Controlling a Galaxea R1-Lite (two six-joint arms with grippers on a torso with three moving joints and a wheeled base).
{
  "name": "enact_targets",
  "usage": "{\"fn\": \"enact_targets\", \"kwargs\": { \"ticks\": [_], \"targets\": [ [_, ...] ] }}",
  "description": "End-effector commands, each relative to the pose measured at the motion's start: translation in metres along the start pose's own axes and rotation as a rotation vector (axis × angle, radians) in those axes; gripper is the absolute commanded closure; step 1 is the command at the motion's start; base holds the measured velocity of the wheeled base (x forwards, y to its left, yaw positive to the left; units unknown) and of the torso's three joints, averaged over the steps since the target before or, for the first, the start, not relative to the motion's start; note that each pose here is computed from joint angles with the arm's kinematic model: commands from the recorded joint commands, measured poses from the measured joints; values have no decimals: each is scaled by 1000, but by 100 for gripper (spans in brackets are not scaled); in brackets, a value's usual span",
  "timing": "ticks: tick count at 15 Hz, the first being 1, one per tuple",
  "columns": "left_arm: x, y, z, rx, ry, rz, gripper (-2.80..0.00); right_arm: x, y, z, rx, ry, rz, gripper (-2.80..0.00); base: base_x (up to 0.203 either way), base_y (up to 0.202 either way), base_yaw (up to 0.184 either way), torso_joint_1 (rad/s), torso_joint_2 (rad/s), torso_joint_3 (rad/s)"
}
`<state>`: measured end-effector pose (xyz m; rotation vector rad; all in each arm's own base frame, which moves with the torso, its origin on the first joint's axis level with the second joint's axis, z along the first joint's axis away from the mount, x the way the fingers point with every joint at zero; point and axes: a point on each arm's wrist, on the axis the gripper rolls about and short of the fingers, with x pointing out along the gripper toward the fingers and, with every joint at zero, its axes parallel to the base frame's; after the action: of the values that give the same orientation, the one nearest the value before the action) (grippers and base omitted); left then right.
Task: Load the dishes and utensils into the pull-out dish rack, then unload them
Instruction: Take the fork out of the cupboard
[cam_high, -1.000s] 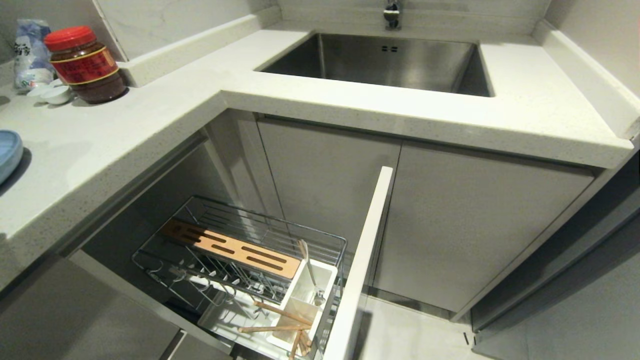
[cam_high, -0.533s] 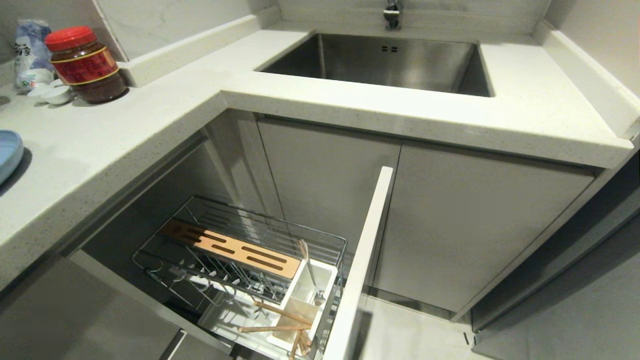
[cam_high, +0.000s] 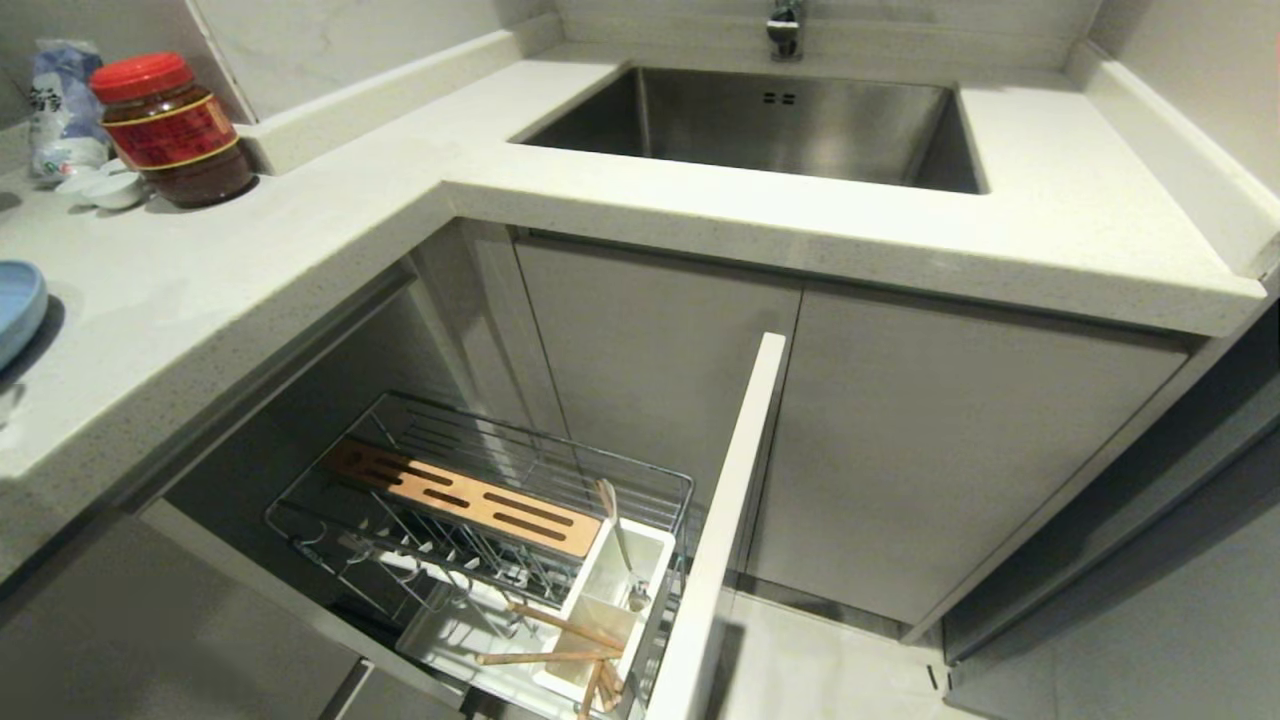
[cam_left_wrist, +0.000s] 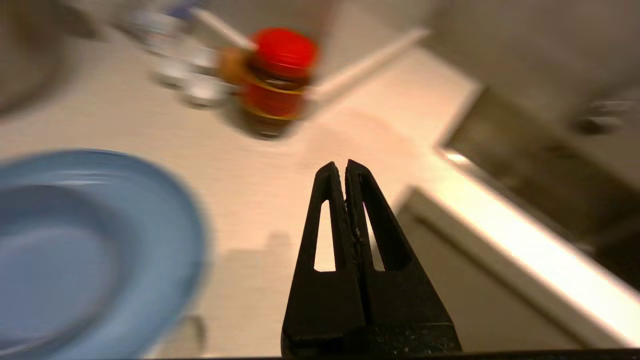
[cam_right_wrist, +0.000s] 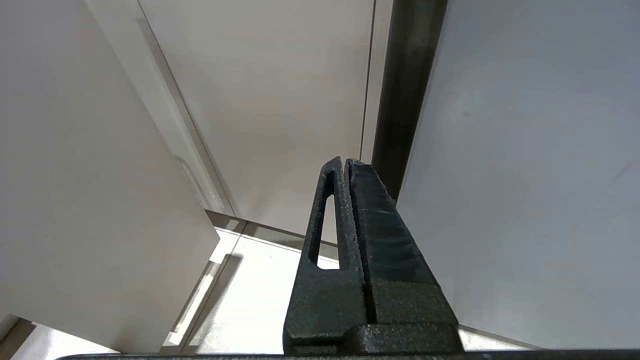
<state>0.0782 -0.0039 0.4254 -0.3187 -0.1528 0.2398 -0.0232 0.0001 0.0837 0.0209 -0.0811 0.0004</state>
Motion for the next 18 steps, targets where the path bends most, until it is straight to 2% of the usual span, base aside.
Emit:
{"fn": "enact_targets", "kwargs": {
  "ticks": [1, 2, 4, 8, 10, 12, 16, 18],
  "targets": [
    [5, -14, -12, -80, 61, -129, 0, 1, 0, -7, 0, 24, 0, 0, 0, 0, 0, 0, 0, 0],
    [11, -23, -24, -85, 117, -173, 0, 1, 0, -7, 0, 24, 0, 0, 0, 0, 0, 0, 0, 0],
    [27, -42, -60, -36, 256, -219, 0, 1, 0, -7, 0, 25, 0, 0, 0, 0, 0, 0, 0, 0],
    [51, -71, -131, 115, 480, -233, 0, 1, 0, -7, 0, 24, 0, 0, 0, 0, 0, 0, 0, 0],
    [55, -82, -158, 188, 558, -230, 0, 1, 0, -7, 0, 25, 0, 0, 0, 0, 0, 0, 0, 0],
    [61, -89, -188, 299, 660, -178, 0, 1, 0, -7, 0, 25, 0, 0, 0, 0, 0, 0, 0, 0],
    [72, -96, -238, 480, 838, -113, 0, 1, 0, -7, 0, 26, 0, 0, 0, 0, 0, 0, 0, 0],
    [61, -102, -252, 600, 883, -181, 0, 1, 0, -7, 0, 24, 0, 0, 0, 0, 0, 0, 0, 0]
  ]
}}
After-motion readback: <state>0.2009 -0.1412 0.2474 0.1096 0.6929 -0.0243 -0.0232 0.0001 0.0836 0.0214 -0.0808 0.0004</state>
